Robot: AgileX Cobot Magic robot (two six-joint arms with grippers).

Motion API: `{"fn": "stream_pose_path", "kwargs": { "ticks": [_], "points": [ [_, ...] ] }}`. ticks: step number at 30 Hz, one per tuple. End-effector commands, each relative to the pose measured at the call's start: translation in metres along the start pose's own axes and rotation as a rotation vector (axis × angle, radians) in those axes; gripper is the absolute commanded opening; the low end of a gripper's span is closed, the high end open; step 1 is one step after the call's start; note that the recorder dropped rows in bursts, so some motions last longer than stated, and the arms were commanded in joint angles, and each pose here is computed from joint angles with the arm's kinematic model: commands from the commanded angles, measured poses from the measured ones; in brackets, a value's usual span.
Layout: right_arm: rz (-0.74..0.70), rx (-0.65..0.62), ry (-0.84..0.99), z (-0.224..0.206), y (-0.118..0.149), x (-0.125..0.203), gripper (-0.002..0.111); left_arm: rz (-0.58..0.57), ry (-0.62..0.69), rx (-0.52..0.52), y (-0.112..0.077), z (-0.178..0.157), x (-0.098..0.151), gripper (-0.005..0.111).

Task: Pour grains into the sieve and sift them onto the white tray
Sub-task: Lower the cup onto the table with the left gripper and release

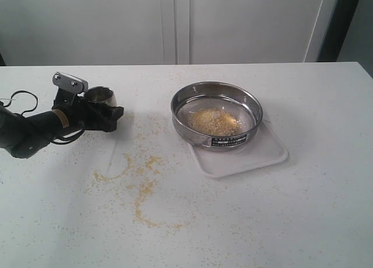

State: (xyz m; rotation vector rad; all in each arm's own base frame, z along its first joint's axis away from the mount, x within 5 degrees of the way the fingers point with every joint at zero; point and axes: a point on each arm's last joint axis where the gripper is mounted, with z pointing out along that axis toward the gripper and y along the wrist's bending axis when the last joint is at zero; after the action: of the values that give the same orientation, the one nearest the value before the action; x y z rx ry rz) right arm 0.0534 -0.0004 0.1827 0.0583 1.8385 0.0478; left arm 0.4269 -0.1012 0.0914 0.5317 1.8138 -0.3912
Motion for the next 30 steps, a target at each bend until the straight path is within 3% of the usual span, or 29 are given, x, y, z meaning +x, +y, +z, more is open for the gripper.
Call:
{"fn": "stream_pose_path", "kwargs": {
  "ticks": [1,4,9,13,22,30],
  "points": [
    [-0.005,0.006,-0.014,0.0,0.0,0.0,0.0,0.032,-0.007,0.006,0.0,0.0,-0.002,0.008],
    [-0.005,0.006,-0.014,0.0,0.0,0.0,0.0,0.087,0.007,0.052,-0.004,0.0,0.0,0.036],
    [-0.005,0.006,-0.014,0.0,0.0,0.0,0.0,0.086,-0.006,0.031,-0.003,0.0,-0.001,0.082],
    [-0.005,0.006,-0.014,0.0,0.0,0.0,0.0,0.079,-0.001,0.023,-0.002,0.0,-0.001,0.101],
    [-0.005,0.006,-0.014,0.0,0.0,0.0,0.0,0.08,-0.006,0.024,-0.002,0.0,-0.002,0.105],
    [-0.005,0.006,-0.014,0.0,0.0,0.0,0.0,0.096,-0.038,0.021,-0.002,-0.004,-0.019,0.105]
  ]
}}
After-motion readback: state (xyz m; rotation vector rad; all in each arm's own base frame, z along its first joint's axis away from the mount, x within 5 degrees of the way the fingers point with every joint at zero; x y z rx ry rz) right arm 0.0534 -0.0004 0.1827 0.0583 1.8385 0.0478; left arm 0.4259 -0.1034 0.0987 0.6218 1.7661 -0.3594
